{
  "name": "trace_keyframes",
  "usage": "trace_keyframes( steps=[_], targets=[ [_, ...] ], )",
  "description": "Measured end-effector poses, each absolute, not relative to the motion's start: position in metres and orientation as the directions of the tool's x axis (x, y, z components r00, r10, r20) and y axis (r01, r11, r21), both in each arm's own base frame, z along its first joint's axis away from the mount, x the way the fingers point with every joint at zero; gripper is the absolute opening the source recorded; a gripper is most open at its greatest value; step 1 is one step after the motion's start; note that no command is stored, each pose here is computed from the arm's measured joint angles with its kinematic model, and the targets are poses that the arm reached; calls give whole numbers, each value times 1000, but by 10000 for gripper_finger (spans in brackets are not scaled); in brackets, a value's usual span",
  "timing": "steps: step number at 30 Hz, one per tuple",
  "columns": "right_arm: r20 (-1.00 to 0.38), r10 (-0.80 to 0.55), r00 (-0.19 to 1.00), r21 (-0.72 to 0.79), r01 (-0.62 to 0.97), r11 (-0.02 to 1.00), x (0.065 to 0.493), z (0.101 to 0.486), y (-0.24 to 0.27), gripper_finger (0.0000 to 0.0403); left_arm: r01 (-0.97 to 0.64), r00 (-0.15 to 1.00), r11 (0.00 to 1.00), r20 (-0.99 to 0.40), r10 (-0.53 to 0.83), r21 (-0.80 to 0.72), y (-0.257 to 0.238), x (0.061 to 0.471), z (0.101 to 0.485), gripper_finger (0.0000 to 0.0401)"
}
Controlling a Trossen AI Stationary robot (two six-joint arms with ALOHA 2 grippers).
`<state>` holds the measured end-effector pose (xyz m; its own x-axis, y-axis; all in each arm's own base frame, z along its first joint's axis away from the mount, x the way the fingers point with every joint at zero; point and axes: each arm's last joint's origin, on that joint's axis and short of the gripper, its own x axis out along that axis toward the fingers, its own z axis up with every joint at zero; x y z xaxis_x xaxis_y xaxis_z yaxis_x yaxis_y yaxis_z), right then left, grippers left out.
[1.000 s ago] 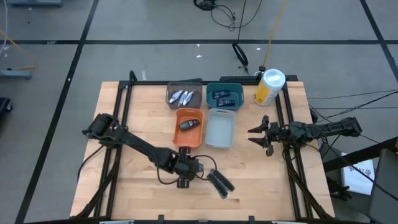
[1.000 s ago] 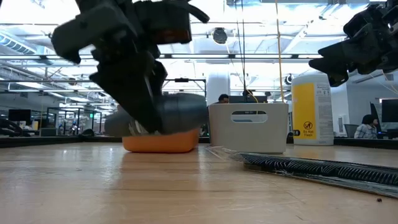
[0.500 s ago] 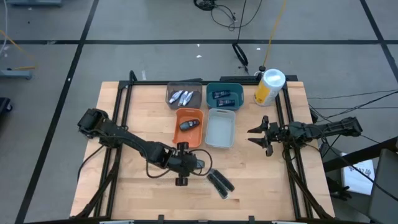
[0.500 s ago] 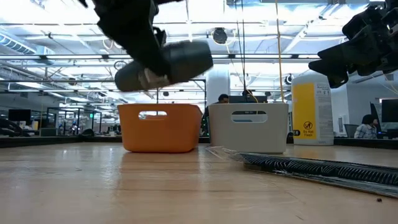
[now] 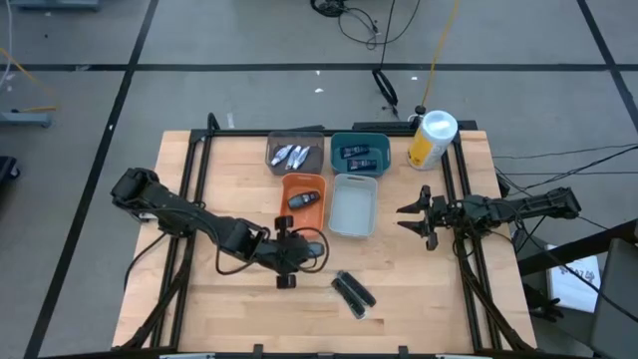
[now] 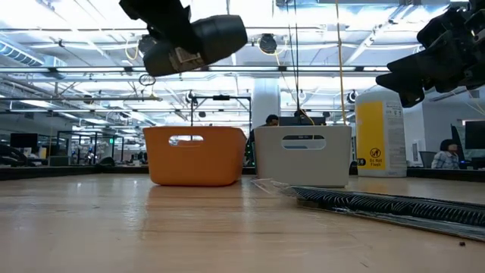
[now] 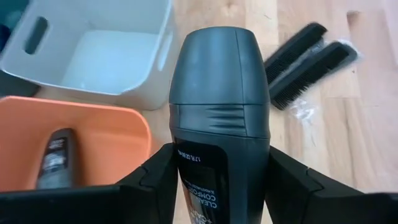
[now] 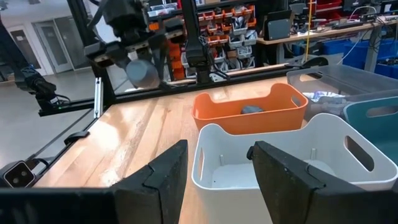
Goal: Pick & Place Travel size toiletries
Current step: Put the gray deodorant into the orange bin
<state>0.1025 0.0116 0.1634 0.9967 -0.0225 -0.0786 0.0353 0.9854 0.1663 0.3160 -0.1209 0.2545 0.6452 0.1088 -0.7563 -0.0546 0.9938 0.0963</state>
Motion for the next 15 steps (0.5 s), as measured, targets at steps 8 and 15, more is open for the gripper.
trace_keyframes(
  steps=[8,15],
  targets=[
    [-77,-23,997,167,35,985,103,164,12,171,-78,612,987,-775,157,139,-110,316,252,182],
    [-77,-23,997,167,35,985,103,164,12,171,-147,560,974,-797,226,173,-89,318,249,174]
  ],
)
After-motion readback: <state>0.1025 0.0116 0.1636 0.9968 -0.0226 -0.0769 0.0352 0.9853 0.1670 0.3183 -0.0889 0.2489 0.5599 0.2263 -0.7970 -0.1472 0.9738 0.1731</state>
